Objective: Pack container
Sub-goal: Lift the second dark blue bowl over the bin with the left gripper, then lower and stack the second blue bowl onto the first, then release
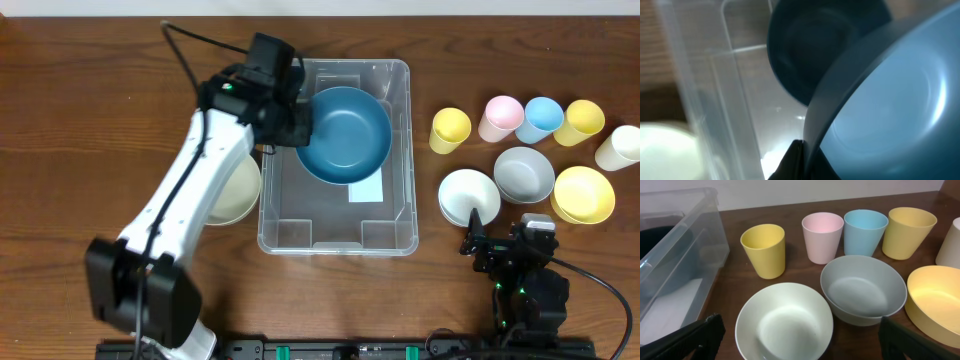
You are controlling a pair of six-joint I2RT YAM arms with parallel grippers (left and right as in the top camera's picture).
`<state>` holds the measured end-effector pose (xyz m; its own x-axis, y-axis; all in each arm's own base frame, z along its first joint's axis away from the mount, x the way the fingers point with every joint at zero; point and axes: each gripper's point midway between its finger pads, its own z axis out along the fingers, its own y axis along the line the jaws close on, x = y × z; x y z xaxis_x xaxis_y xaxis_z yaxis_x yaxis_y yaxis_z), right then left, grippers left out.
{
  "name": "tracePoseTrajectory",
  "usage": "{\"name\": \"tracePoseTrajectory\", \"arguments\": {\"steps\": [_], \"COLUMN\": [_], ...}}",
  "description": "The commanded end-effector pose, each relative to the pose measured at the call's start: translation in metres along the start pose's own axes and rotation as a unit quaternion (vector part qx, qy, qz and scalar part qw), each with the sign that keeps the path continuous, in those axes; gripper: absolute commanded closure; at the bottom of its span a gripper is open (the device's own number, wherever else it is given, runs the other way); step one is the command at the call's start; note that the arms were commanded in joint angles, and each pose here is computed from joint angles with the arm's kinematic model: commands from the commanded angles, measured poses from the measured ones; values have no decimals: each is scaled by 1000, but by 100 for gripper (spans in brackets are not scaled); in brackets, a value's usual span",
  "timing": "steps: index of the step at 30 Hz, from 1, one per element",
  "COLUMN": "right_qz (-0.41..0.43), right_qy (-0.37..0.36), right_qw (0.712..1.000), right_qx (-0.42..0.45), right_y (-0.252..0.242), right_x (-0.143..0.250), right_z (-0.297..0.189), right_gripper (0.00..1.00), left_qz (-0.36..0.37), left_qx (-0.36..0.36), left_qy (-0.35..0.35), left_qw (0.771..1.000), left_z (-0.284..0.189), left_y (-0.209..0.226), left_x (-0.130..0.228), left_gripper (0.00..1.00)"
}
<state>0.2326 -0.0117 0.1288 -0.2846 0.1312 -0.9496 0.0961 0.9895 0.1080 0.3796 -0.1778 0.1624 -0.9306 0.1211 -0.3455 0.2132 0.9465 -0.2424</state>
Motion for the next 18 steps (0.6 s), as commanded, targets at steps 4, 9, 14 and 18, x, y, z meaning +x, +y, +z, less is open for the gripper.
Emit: {"name": "tracePoseTrajectory", "arguments": {"steps": [4,9,14,18], "right_qz": [7,7,7,7], "right_qy": [-2,-2,-2,-2], "right_qw": [1000,1000,1000,1000], "right_qx": [8,8,8,8], "right_y": [-3,-3,-3,-3], "right_x": [0,0,0,0], "right_z": [0,0,0,0], "right_gripper": [1,1,1,1], "left_qz": [8,14,12,12], "left_qx": [-14,-5,-2,-3], "left_qy": [-14,-43,-44,-51], "left_qw": [1000,999,999,999], "left_z": [21,21,20,11], "left_y": [4,-1,-3,-3], "left_x": [-12,-27,-27,-29], "left_gripper": [94,94,87,54]}}
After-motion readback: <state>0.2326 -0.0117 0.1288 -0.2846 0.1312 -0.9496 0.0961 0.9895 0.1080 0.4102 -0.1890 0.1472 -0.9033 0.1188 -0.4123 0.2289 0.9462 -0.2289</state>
